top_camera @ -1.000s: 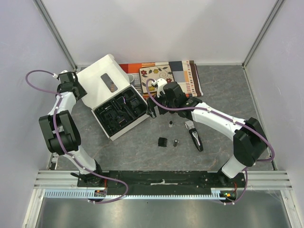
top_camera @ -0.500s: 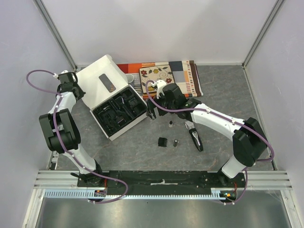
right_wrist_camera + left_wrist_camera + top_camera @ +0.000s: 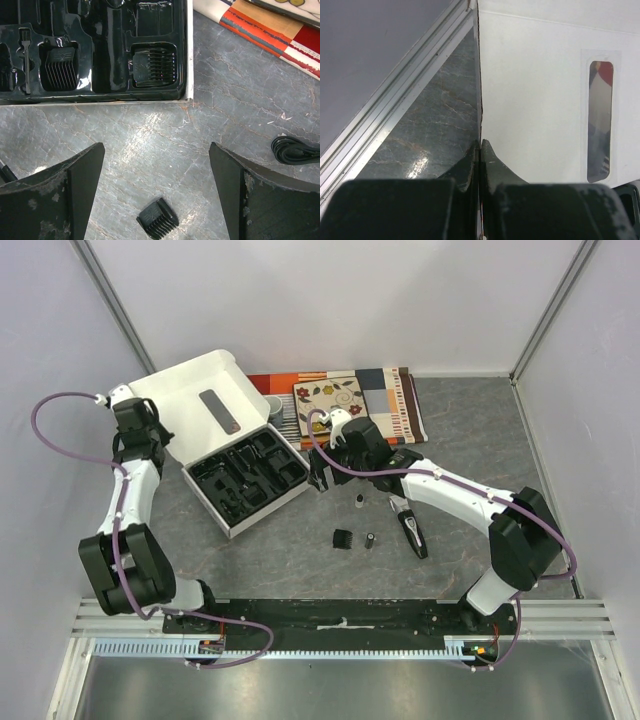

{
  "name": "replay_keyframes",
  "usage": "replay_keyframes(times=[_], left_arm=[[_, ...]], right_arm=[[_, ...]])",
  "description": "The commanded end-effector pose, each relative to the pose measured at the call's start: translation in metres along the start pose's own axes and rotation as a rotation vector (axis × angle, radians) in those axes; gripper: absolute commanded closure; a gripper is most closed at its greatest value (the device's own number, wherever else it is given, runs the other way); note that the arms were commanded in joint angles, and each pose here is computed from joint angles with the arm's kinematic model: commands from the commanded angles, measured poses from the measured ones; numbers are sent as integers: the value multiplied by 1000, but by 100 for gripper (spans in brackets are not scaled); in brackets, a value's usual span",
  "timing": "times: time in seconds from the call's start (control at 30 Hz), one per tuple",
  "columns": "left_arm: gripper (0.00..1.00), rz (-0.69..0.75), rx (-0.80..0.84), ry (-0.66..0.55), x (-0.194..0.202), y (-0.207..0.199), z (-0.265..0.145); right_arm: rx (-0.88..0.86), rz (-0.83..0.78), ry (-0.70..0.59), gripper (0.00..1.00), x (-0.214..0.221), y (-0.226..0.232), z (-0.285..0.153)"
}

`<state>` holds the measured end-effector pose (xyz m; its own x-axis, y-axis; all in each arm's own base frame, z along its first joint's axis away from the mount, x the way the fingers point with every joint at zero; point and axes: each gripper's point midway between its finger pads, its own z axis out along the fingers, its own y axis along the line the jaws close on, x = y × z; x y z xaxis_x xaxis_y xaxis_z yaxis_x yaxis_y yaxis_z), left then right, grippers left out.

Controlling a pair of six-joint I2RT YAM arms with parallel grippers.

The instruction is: Sort the hair-cutting tools

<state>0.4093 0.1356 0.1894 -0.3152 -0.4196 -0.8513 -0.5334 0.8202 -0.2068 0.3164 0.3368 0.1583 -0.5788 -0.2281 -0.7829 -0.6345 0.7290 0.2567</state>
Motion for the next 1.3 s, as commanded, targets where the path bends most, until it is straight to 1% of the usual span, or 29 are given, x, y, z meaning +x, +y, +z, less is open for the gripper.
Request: replay_keyframes(times=[0.0, 0.07, 0.13, 0.17, 0.33, 0.37, 0.43, 0.57, 0.73, 0.83, 0.9, 1.03, 1.13, 1.2, 1.23, 1.27], left_arm=[[98, -11, 51, -111, -22, -20, -22], [98, 10, 65, -103, -12, -27, -30], [98, 22, 85, -117, -10, -34, -41], [98, 29, 84, -106, -1, -33, -43], [98, 34, 133, -136, 6, -39, -71], [98, 36, 132, -126, 14, -37, -72], [98, 30, 147, -141, 13, -37, -79], [98, 28, 150, -166, 16, -33, -86], [98, 52, 137, -171, 21, -30, -83], [98, 55, 114, -196, 22, -25, -85], [97, 52, 126, -209, 22, -26, -91], [92, 93, 149, -176, 31, -35, -95], [87, 124, 158, -144, 38, -41, -95], [78, 133, 157, -131, 41, -42, -95], [72, 136, 155, -121, 42, -43, -95], [58, 137, 152, -118, 43, -43, -94]], right_arm=[[6, 10, -25, 6, -2, 0, 3], [12, 15, -27, 6, -1, -1, 1], [17, 16, -21, 6, 2, -2, 0], [16, 18, -20, 6, 3, -1, 0], [22, 27, -10, 6, 10, -4, -3], [22, 28, -12, 6, 10, -3, -4], [30, 30, -12, 6, 11, -4, -6], [41, 31, -9, 6, 13, -6, -8], [45, 32, -5, 6, 16, -6, -10], [51, 33, -4, 6, 19, -8, -11], [61, 31, 2, 6, 22, -11, -11], [78, 33, 17, 5, 29, -14, -9], [94, 39, 25, 4, 32, -18, -8], [120, 37, 29, 4, 35, -22, -11], [123, 36, 29, 3, 35, -23, -13], [143, 37, 19, 3, 32, -26, -16]])
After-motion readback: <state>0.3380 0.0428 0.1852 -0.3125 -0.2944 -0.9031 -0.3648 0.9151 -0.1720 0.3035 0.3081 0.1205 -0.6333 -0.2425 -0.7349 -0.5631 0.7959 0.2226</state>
